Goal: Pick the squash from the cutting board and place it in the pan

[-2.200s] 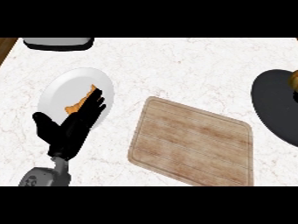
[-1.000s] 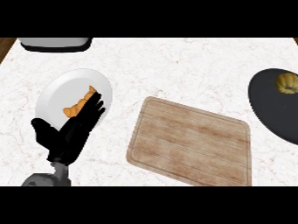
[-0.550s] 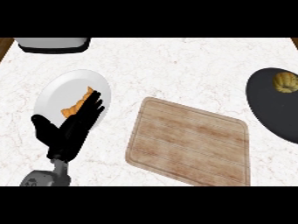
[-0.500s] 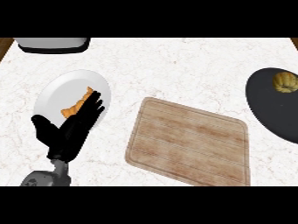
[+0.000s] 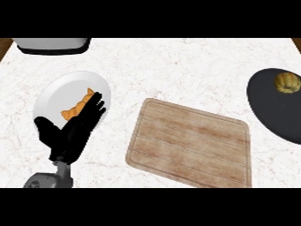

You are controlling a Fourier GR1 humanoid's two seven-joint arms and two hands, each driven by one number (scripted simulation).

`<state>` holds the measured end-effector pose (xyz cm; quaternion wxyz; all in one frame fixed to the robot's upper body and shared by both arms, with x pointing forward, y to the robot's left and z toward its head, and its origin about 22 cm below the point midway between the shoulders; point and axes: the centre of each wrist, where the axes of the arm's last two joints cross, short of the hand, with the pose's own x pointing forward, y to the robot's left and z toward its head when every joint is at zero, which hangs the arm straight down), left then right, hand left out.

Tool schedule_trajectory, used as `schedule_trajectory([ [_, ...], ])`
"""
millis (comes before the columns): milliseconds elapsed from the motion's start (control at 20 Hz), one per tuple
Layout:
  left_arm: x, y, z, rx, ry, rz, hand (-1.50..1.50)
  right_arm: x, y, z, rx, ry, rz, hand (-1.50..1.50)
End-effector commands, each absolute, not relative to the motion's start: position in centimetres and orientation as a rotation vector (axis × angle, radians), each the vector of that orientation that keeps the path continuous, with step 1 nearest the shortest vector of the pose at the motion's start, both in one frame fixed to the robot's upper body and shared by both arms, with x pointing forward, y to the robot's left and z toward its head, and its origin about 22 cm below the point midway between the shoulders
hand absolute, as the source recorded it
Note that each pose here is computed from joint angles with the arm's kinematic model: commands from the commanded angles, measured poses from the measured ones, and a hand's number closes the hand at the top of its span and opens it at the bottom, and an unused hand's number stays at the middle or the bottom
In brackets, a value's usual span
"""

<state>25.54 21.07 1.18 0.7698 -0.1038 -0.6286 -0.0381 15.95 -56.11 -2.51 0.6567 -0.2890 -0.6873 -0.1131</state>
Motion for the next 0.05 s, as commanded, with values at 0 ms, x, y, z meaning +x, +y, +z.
schedule_trajectory([
  [0,26.41,23.20,0.73,-0.235,-1.348,-0.085,0.00,14.63,-57.11,-1.76,-0.638,-1.568,-0.231,-1.50],
])
